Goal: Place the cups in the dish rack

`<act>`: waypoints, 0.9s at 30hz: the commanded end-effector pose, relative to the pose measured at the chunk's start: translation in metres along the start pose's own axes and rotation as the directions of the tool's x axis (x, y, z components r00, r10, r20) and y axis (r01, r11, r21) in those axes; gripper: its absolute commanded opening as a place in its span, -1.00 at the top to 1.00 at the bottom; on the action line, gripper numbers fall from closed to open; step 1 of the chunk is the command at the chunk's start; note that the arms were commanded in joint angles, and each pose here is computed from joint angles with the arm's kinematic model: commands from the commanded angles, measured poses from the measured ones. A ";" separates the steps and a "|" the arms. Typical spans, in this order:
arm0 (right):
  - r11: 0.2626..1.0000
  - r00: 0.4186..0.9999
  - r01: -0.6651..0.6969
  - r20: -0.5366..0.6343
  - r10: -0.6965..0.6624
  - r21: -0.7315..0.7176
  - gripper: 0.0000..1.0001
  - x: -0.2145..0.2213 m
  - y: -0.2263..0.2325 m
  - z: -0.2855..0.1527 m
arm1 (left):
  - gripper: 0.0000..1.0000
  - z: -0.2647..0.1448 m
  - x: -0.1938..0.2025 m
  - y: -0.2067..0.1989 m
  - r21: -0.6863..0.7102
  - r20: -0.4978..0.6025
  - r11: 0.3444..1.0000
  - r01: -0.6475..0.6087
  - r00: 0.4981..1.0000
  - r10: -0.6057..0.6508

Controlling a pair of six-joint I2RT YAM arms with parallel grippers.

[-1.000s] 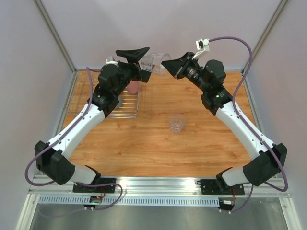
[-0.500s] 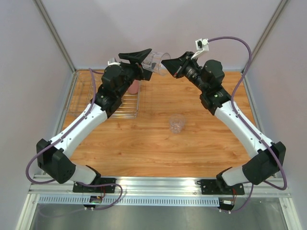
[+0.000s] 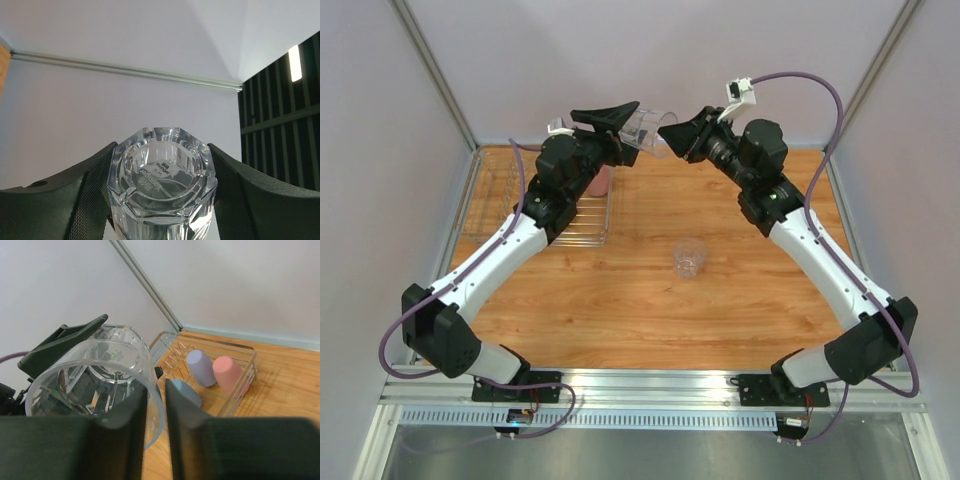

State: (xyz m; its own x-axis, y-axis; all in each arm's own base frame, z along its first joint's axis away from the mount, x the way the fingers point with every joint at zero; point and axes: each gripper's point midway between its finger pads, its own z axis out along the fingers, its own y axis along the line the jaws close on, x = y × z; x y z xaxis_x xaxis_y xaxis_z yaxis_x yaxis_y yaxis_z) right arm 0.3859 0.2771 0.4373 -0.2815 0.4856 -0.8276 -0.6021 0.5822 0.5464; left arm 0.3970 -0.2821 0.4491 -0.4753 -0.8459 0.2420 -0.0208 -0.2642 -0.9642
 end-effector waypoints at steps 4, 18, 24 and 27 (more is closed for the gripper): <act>0.997 0.997 0.025 -0.070 -0.020 0.074 0.02 -0.007 0.004 -0.012 | 0.32 -0.008 0.001 -0.036 0.108 0.038 0.989 -0.098 0.995 0.094; 0.870 0.990 0.059 -0.137 0.010 0.489 -0.40 -0.038 -0.062 -0.138 | 0.37 -0.026 -0.050 -0.024 -0.003 0.210 0.849 -0.528 0.830 0.517; 0.770 0.990 0.099 -0.143 -0.010 0.630 -0.47 -0.026 -0.096 -0.175 | 0.37 -0.052 -0.098 0.035 -0.244 0.129 0.481 -0.842 0.463 0.877; 0.763 0.988 0.064 -0.146 0.041 0.644 -0.50 -0.012 -0.104 -0.173 | 0.37 -0.071 -0.132 0.079 -0.353 0.067 0.335 -0.873 0.334 0.940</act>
State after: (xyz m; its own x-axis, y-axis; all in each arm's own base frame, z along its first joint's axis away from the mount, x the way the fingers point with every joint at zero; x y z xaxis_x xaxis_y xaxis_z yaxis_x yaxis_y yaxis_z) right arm 0.3186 0.1027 0.4046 -0.3388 0.4233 -0.8403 -0.0778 0.8774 0.4734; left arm 0.3959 -0.1891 0.3699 -0.1688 -0.7658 -0.6206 0.1439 0.6037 -0.7841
